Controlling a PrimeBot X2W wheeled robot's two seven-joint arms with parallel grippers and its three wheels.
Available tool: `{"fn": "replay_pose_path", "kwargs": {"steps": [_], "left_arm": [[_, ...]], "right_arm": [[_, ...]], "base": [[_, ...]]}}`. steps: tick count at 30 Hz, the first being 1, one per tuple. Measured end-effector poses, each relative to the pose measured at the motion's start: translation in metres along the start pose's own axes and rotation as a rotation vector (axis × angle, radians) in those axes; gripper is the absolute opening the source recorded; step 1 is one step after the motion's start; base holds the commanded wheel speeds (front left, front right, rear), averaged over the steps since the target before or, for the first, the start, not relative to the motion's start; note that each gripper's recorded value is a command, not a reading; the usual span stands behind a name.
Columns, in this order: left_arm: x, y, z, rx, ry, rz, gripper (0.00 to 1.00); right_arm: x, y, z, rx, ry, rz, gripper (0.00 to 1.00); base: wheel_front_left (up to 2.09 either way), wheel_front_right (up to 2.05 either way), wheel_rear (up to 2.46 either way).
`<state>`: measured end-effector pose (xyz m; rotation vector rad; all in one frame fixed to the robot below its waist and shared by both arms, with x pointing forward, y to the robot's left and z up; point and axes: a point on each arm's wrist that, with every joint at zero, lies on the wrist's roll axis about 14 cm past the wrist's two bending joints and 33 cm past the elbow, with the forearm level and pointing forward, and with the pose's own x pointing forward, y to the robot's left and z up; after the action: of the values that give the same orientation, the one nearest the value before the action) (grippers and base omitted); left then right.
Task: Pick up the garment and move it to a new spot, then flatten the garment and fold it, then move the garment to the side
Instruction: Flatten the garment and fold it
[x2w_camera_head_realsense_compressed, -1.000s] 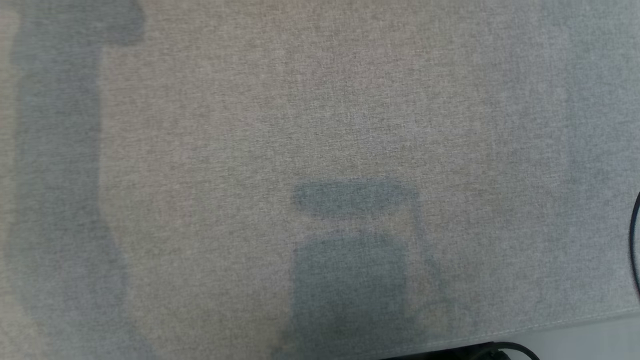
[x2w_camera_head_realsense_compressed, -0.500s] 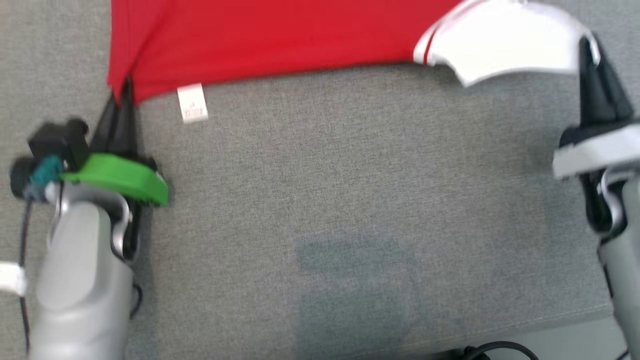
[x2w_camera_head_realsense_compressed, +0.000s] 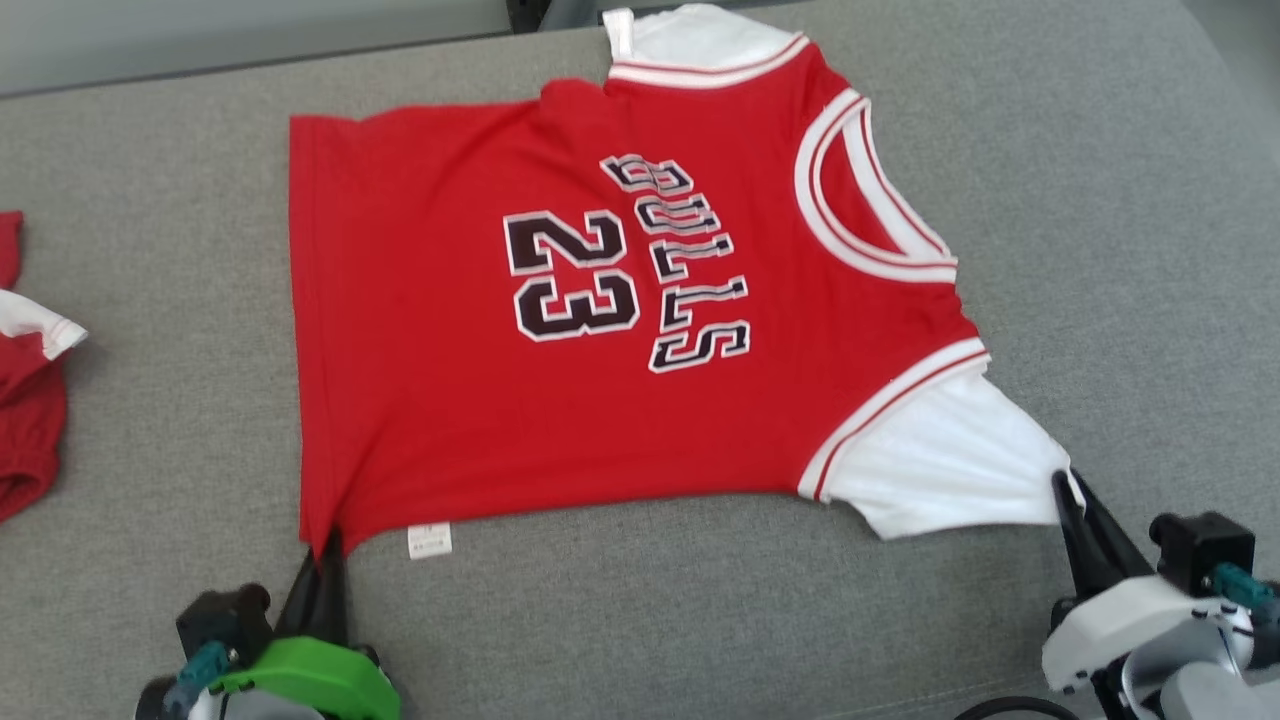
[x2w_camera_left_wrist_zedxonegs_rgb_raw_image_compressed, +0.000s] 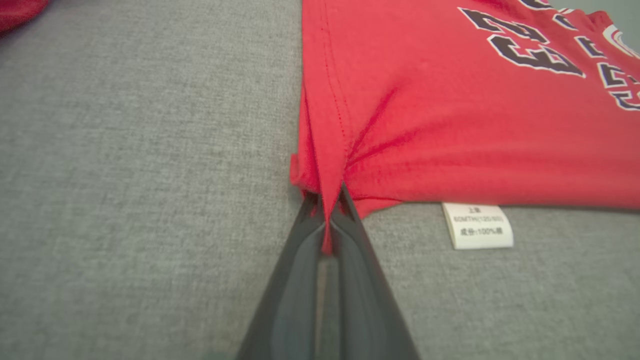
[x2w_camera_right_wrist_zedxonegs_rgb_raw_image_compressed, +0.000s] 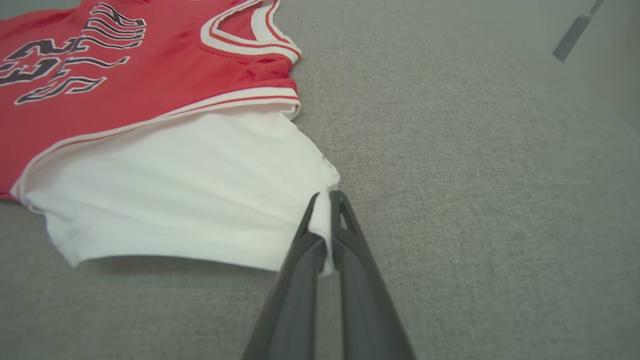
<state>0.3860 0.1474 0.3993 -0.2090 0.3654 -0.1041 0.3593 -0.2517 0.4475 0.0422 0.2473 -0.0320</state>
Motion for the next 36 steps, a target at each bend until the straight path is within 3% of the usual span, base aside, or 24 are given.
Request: {"fn": "replay_pose_path", "kwargs": {"steps": [8, 16, 21, 28, 36], "left_arm": [[-0.066, 0.007, -0.027, -0.024, 0.042, 0.043, 0.00], [-0.108, 0.020, -0.044, -0.046, 0.051, 0.094, 0.00], [-0.107, 0.010, -0.018, -0.055, -0.041, 0.064, 0.00], [-0.078, -0.022, 0.051, -0.034, -0.230, -0.045, 0.00], [-0.039, -0.027, 0.074, -0.015, -0.253, -0.067, 0.00]], "right_arm": [[-0.063, -0.001, -0.033, 0.030, 0.064, -0.032, 0.00], [-0.094, 0.006, -0.049, 0.050, 0.082, -0.025, 0.00], [-0.083, 0.012, -0.023, 0.044, 0.002, 0.000, 0.00], [-0.044, 0.018, 0.026, 0.034, -0.126, 0.027, 0.00], [0.016, 0.030, 0.063, 0.001, -0.182, 0.070, 0.00]], "base": [[0.00, 0.00, 0.00], [0.00, 0.00, 0.00], [0.00, 0.00, 0.00], [0.00, 0.00, 0.00], [0.00, 0.00, 0.00]]}}
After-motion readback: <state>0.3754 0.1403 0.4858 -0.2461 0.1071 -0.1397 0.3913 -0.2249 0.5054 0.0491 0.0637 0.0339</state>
